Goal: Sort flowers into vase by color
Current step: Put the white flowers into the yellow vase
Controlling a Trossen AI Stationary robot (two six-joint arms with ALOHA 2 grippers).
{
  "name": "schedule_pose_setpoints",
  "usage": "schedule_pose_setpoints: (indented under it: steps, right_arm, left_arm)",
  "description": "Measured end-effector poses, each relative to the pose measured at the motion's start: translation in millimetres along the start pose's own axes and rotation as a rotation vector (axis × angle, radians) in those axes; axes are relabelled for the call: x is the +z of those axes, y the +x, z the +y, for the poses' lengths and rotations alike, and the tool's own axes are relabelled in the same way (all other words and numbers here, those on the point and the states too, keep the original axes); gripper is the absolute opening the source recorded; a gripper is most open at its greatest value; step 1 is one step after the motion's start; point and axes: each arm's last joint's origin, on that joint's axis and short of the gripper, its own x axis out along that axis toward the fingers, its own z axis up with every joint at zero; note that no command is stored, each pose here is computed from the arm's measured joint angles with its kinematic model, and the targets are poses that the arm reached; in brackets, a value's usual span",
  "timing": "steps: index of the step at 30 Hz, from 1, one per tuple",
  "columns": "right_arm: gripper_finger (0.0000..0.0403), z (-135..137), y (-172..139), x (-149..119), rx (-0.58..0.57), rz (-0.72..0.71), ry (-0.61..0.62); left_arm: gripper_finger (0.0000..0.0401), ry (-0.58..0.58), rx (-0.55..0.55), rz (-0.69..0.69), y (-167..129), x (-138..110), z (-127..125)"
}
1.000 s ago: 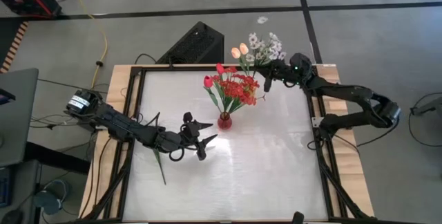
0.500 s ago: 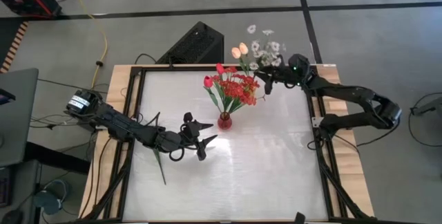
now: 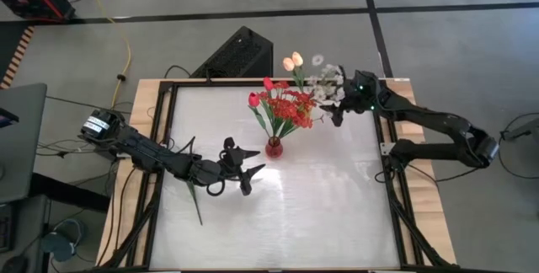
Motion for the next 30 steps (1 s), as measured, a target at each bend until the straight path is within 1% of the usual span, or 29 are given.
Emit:
schedule_pose_setpoints:
  steps: [5,10,17,20,23,26,30]
  right_arm:
    - [0.0239,7.0,-4.8,-8.1,0.028,0.089,0.01]
    - [0.024,19.1,-2.6,-11.7,0.08,0.136,-0.01]
    - [0.024,50.8,0.8,-12.3,0.209,0.155,-0.082]
    - [0.024,65.5,0.9,-13.9,0.266,0.171,-0.1]
    - [0.024,81.1,0.1,-15.6,0.326,0.185,-0.11]
    - [0.024,97.4,-1.5,-17.4,0.389,0.193,-0.133]
    - [0.024,116.6,-5.0,-19.9,0.465,0.198,-0.16]
  left_arm:
    - [0.0206,-0.063,0.001,0.005,0.0,-0.6,0.1]
    - [0.0206,-0.144,0.007,0.068,-1.2,-7.9,0.4]
    - [0.0206,-0.327,-0.078,0.272,-7.5,-25.1,-3.4]
    - [0.0206,-0.418,-0.084,0.378,-11.5,-33.3,-4.0]
    - [0.0206,-0.516,-0.051,0.485,-15.1,-41.5,-2.0]
    - [0.0206,-0.595,0.012,0.572,-17.8,-46.8,0.7]
    - [0.0206,-0.606,0.159,0.713,-22.8,-46.0,3.7]
